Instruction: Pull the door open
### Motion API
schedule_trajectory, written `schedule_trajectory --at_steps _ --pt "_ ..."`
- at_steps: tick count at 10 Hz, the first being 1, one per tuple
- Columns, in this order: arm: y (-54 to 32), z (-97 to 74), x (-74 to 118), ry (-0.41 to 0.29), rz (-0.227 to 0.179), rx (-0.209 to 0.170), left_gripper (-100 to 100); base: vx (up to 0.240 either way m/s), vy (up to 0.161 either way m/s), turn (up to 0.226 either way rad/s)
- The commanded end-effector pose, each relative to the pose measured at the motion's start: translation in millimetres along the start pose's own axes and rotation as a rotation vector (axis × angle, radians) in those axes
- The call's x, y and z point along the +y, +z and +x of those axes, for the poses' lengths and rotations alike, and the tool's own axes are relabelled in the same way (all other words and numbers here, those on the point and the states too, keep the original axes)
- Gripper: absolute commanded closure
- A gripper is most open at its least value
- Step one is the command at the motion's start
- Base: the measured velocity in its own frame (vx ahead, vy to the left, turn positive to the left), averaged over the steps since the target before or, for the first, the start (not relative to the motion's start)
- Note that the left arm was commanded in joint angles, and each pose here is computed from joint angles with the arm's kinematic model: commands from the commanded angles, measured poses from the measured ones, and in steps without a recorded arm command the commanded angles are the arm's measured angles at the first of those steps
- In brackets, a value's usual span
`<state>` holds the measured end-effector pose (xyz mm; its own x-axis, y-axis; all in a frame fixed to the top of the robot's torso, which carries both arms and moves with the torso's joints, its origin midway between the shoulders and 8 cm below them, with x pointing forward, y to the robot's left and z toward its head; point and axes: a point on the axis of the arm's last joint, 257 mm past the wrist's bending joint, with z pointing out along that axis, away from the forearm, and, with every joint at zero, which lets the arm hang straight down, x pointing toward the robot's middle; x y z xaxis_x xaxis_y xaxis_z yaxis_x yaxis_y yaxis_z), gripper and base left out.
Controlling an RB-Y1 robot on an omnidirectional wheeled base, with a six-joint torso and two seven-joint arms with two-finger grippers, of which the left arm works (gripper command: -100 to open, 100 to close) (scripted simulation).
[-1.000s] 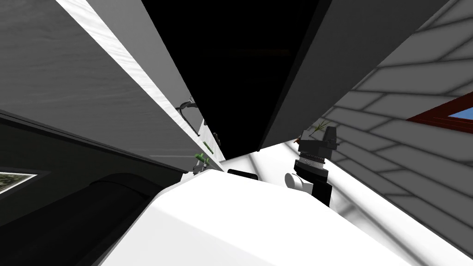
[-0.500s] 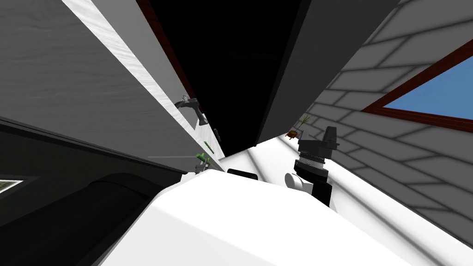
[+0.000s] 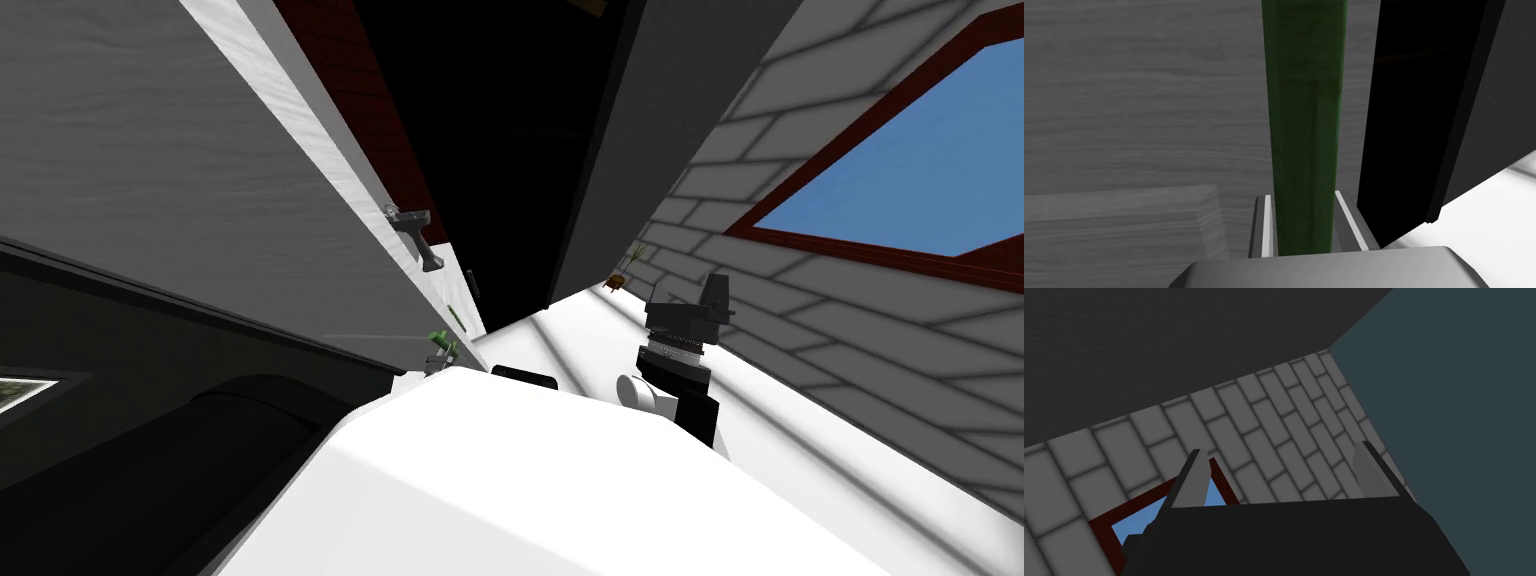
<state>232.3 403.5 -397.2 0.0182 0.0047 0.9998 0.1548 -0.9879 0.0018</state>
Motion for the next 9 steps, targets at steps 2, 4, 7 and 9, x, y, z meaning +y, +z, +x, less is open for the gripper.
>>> schedule_trajectory --at_steps 2,4,7,9 --pt "-0.7 1.3 -0.3 0.001 -0.022 0.005 100 -0.201 0.014 -0.161" --pt "-1.5 2.6 -0.7 0.001 -0.043 0.01 100 -0.249 0.022 -0.125" --pt "-2.9 4.7 -1.5 0.002 -0.077 0.016 100 -0.28 0.026 -0.16" --pt "-4.6 1.6 -1.4 0.004 -0.079 0.005 100 -0.17 0.019 -0.075"
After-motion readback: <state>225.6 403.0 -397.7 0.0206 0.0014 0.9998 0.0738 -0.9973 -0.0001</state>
